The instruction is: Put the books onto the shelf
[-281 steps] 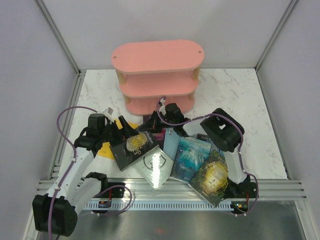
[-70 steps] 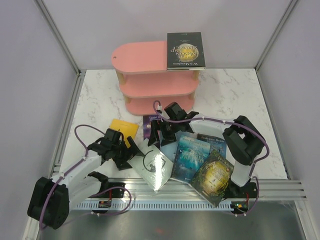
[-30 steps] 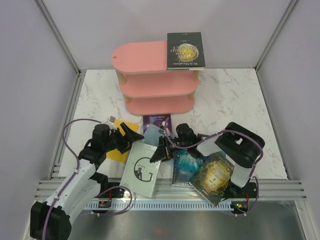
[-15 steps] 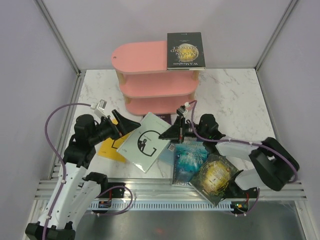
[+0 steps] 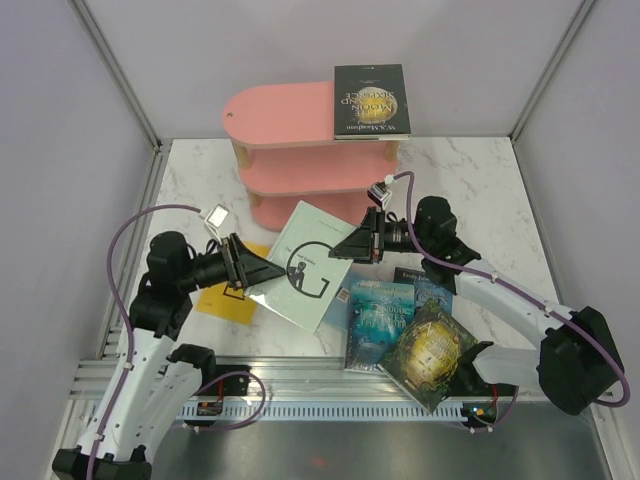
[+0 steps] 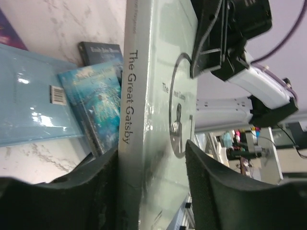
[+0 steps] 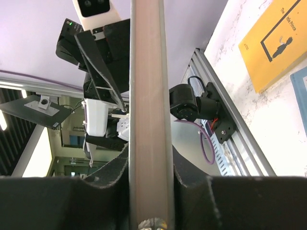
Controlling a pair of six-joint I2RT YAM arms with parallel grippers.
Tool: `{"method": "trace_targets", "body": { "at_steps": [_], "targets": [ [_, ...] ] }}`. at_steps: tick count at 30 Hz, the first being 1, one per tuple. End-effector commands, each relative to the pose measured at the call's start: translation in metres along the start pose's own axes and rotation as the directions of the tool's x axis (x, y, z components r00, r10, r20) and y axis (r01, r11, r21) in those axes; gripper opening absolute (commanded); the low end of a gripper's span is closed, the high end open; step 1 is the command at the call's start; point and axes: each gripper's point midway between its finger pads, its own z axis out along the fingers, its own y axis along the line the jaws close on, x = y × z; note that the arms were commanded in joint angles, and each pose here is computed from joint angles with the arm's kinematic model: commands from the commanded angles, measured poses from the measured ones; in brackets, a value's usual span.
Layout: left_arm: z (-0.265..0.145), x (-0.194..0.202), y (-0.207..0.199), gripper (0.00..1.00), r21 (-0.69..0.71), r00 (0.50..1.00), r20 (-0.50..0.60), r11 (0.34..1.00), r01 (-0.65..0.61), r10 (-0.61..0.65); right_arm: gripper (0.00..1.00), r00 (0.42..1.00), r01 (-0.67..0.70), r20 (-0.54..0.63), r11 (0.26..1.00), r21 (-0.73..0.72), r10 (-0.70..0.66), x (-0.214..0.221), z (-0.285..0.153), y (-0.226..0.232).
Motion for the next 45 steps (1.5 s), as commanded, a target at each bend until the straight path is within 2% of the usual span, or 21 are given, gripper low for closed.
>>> {"method": "trace_targets", "body": {
  "at_steps": [1,2,7,14,22,29,33,34,39,43,45],
  "targets": [
    [-0.015,0.011,-0.049,0.54,0.21,0.994,-0.063,0.975,-0.073,0.088,0.0,0.989,0.139,0.056,0.988,-0.068,-0.135,-0.018,-0.012,0.038],
    [-0.017,0.013,-0.052,0.52,0.221,0.993,-0.072,0.973,-0.071,0.089,0.0,0.989,0.139,0.06,0.988,-0.065,-0.136,-0.02,-0.012,0.037],
    [-0.026,0.027,-0.062,0.57,0.268,0.988,-0.128,0.962,-0.047,0.084,0.0,0.987,0.14,0.086,0.988,-0.068,-0.134,-0.03,-0.012,0.04],
    [-0.032,0.035,-0.071,0.56,0.303,0.983,-0.167,0.953,-0.025,0.078,0.0,0.985,0.13,0.131,0.985,-0.114,-0.115,-0.041,-0.009,0.05],
    [-0.03,0.032,-0.073,0.71,0.311,0.982,-0.179,0.951,-0.006,0.065,0.0,0.98,0.128,0.168,0.983,-0.131,-0.106,-0.049,-0.007,0.053],
    [-0.024,0.034,-0.066,0.72,0.295,0.981,-0.192,0.955,0.021,0.037,0.0,0.979,0.114,0.187,0.979,-0.17,-0.082,-0.054,-0.006,0.057],
    [-0.02,0.035,-0.06,0.69,0.283,0.981,-0.193,0.958,0.033,0.023,0.0,0.977,0.118,0.202,0.968,-0.221,-0.073,-0.058,-0.006,0.067],
    [-0.019,0.035,-0.058,0.66,0.28,0.981,-0.193,0.959,0.035,0.021,0.0,0.978,0.111,0.2,0.967,-0.231,-0.064,-0.059,-0.005,0.067],
    [-0.01,0.032,-0.038,0.64,0.205,0.987,-0.163,0.978,0.042,-0.009,0.0,0.98,0.101,0.191,0.958,-0.269,-0.05,-0.059,-0.006,0.075],
    [-0.003,0.028,-0.024,0.54,0.154,0.989,-0.142,0.986,0.061,-0.039,0.0,0.981,0.096,0.189,0.956,-0.276,-0.044,-0.059,-0.007,0.075],
    [-0.002,0.026,-0.023,0.52,0.149,0.99,-0.134,0.987,0.057,-0.037,0.0,0.982,0.089,0.183,0.958,-0.273,-0.039,-0.057,-0.006,0.072]
  ]
}}
